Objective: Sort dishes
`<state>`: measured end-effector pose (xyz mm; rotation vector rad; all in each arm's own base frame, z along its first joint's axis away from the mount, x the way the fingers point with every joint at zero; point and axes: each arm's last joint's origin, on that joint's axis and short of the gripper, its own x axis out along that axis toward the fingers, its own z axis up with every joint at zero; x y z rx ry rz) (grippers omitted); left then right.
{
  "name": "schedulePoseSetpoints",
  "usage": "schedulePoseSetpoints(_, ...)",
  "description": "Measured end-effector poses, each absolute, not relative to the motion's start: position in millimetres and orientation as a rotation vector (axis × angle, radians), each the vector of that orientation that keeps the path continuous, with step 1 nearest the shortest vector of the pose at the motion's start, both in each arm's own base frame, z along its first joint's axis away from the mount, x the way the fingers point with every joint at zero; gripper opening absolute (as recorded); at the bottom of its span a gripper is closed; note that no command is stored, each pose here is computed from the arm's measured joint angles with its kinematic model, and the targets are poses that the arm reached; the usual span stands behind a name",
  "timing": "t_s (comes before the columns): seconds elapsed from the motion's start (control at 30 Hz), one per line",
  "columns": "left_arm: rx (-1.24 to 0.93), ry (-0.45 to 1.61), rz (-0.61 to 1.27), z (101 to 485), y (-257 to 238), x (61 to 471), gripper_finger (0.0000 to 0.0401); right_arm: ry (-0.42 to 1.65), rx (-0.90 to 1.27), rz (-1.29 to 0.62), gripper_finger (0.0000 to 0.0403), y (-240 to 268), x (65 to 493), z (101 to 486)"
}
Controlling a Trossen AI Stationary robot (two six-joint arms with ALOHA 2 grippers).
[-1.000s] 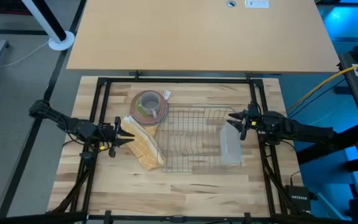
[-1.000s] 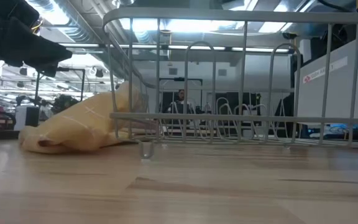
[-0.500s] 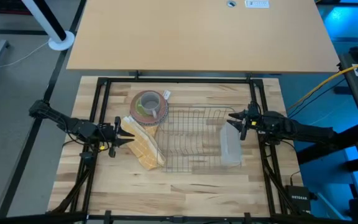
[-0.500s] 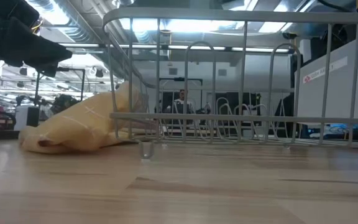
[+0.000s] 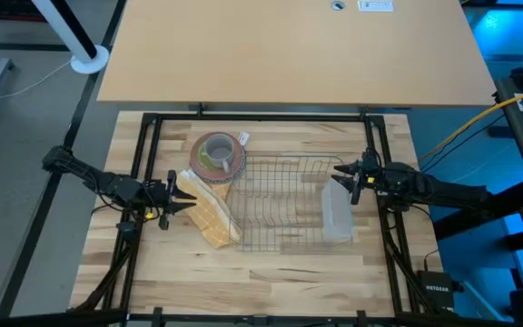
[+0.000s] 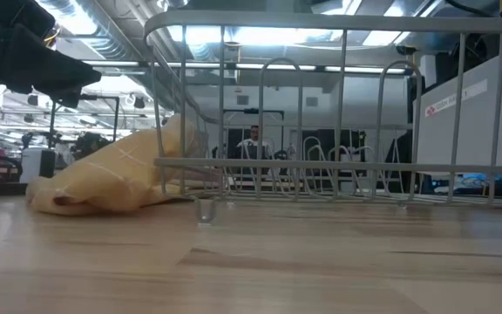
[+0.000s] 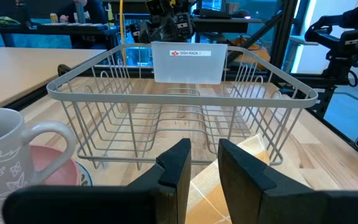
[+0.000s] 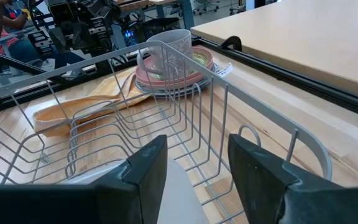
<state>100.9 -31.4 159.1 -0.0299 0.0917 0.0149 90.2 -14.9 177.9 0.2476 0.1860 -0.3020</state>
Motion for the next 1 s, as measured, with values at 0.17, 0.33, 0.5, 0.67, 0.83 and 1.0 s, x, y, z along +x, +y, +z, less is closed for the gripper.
schedulePoseSetpoints(0.17, -0.030, 0.091, 0.015, 159.1, -31.5, 100.9, 0.0072, 0.186, 0.247, -0.302, 0.0175, -14.9, 90.2, 177.9)
schedulePoseSetpoints(0.33, -0.030, 0.092, 0.015, 159.1, -31.4, 100.9, 0.0072, 0.186, 0.247, -0.304, 0.0175, -14.9, 90.2, 178.0)
schedulePoseSetpoints(0.5, -0.001, 0.090, 0.014, 159.3, -31.4, 100.9, 0.0072, 0.183, 0.246, -0.321, 0.0175, -15.4, 90.0, 178.0)
schedulePoseSetpoints(0.67, -0.038, 0.021, 0.013, 166.3, -31.6, 101.3, 0.0072, 0.183, 0.245, -0.325, 0.0175, -15.5, 90.0, 178.0)
schedulePoseSetpoints(0.83, -0.112, -0.130, 0.010, 181.8, -31.2, 100.4, 0.0072, 0.183, 0.245, -0.328, 0.0175, -15.6, 90.0, 178.0)
schedulePoseSetpoints(1.0, -0.140, -0.260, 0.035, 195.0, -28.9, 98.0, 0.0072, 0.182, 0.245, -0.328, 0.0175, -15.6, 90.0, 178.0)
